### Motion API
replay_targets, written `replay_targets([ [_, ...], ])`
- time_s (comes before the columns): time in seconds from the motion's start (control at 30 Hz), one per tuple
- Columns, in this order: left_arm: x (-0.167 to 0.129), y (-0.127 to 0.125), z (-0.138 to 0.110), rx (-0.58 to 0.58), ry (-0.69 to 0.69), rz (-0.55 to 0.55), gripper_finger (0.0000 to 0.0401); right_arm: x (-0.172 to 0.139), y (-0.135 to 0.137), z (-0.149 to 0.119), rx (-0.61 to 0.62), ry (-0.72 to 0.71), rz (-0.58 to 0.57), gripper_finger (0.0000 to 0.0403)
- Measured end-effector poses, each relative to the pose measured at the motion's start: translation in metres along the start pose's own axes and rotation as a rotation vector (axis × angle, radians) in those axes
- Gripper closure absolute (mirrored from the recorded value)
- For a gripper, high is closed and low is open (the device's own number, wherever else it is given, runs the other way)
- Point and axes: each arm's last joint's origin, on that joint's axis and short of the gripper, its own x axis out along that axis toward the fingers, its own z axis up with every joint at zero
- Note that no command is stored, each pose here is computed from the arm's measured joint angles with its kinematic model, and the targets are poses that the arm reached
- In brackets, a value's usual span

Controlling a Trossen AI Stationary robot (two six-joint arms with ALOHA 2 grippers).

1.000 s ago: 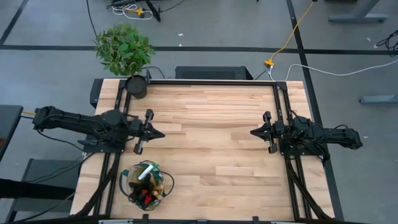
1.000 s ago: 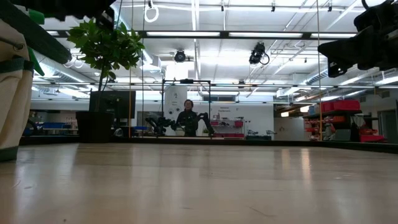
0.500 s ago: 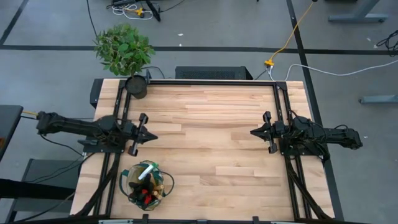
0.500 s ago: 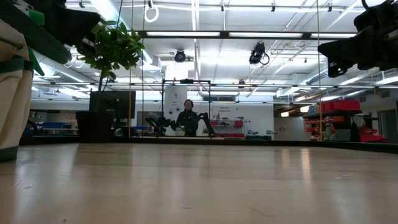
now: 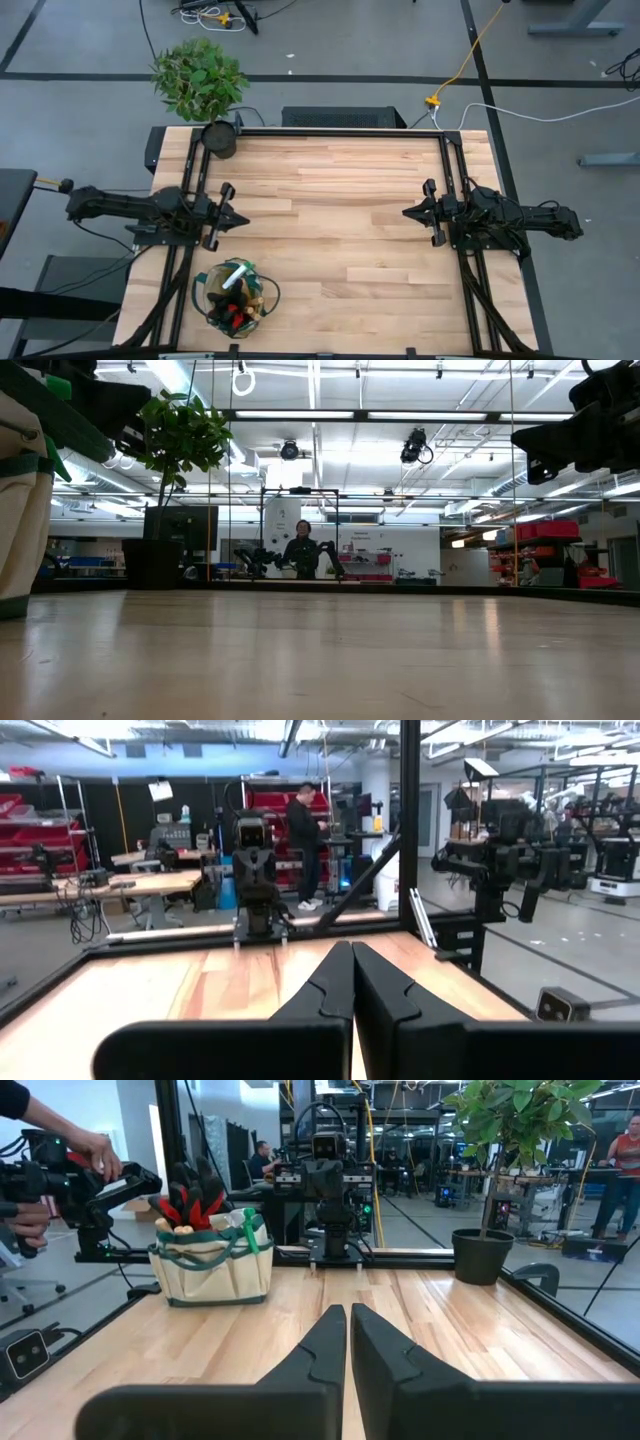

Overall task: Pick & Place Garden tools in Gardening bag
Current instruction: Return to Home Position

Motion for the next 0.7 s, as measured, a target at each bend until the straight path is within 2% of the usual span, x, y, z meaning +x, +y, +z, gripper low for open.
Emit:
replay_targets([
  [0.57,-0.01,0.002,-0.015,-0.024,0.155,0.085,0.0399,0.0,0.0,0.0,0.0,0.0,0.0,0.038],
  [0.7,-0.012,0.002,-0.015,-0.022,0.151,0.105,0.0399,0.0,0.0,0.0,0.0,0.0,0.0,0.038],
])
